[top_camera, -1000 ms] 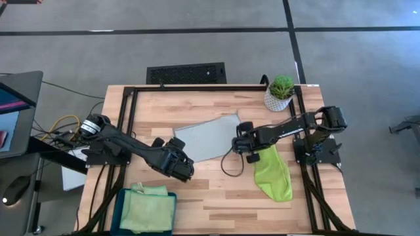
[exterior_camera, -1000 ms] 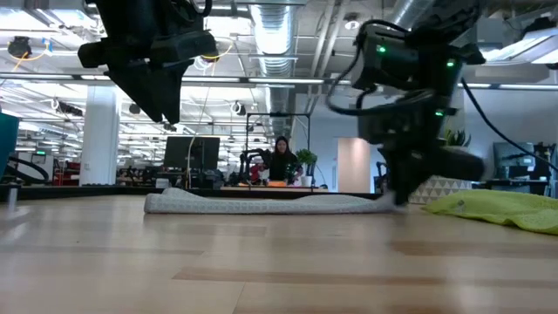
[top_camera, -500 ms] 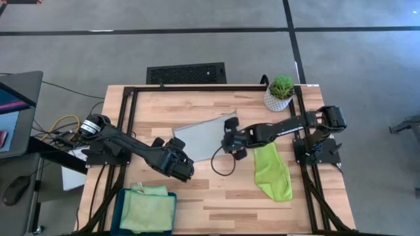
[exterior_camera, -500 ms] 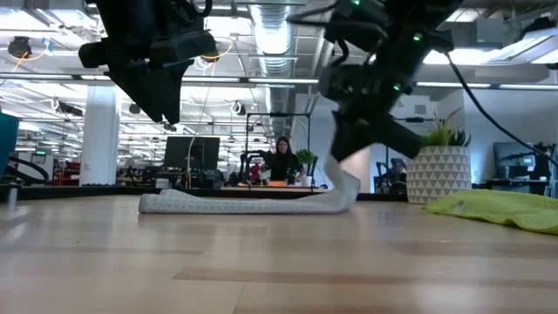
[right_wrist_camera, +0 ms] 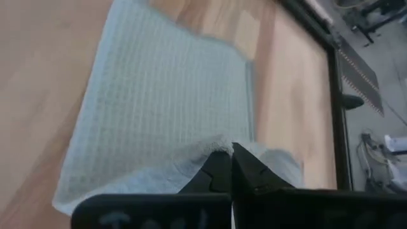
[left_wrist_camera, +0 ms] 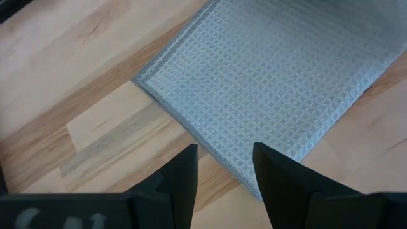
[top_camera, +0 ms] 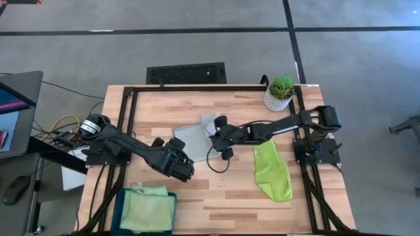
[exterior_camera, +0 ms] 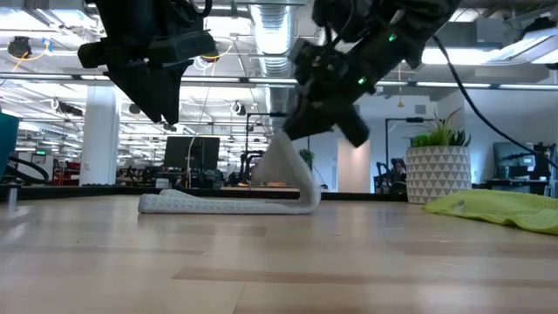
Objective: Fold microfiber towels
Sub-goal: Fold the gray microfiber cloth
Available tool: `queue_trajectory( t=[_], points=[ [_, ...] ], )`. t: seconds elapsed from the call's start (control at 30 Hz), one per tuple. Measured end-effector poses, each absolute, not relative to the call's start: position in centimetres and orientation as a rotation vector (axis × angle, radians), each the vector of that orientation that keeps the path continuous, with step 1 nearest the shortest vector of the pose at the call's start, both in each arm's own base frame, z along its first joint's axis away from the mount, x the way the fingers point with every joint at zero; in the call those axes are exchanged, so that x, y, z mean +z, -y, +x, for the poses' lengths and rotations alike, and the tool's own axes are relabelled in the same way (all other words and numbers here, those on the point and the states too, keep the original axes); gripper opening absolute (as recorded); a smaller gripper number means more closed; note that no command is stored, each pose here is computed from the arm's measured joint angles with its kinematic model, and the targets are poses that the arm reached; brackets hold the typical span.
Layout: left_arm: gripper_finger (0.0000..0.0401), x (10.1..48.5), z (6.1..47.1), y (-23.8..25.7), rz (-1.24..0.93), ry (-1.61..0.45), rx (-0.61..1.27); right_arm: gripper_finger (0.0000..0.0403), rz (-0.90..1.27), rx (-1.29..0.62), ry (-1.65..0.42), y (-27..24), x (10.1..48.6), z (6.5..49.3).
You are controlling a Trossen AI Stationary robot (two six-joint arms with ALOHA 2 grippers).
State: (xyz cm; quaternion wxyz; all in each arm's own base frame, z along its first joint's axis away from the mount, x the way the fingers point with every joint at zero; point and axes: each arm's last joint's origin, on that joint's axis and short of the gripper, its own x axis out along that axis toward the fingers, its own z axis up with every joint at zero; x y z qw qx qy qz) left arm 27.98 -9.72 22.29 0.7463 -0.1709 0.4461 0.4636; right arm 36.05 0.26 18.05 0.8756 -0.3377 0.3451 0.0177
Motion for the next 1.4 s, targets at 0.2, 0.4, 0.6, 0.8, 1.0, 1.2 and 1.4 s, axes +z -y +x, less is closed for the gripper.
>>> queue_trajectory(
  t=[0.2, 0.4, 0.6, 0.8, 1.0, 1.2, 1.4],
  points=[
    [0.0144, 22.2, 27.9, 9.8, -0.389, -0.999, 1.008, 0.0008, -0.742, 0.047, -0.691, -0.3, 16.8, 39.3],
    [0.0144, 22.2, 27.8, 9.8, -0.397, -1.018, 1.010, 0.0008, -0.784, 0.095, -0.651, -0.6, 17.0, 42.5],
    [0.0144, 22.2, 27.8, 9.8, -0.392, -1.023, 1.013, 0.0008, -0.784, 0.178, -0.590, -1.1, 18.0, 44.3],
    [0.0144, 22.3, 27.5, 9.6, -0.370, -1.043, 1.030, 0.0009, -0.773, 0.229, -0.537, -1.3, 18.3, 44.4],
    [0.0144, 22.2, 27.4, 9.6, -0.379, -1.062, 1.034, 0.0017, -0.756, 0.235, -0.560, -1.0, 18.1, 44.3],
    [0.0144, 22.2, 27.4, 9.6, -0.383, -1.065, 1.034, 0.0052, -0.757, 0.233, -0.545, -1.1, 18.2, 44.4],
    [0.0144, 22.2, 27.4, 9.7, -0.384, -1.065, 1.034, 0.0098, -0.744, 0.235, -0.543, -1.4, 18.2, 44.4]
  ],
)
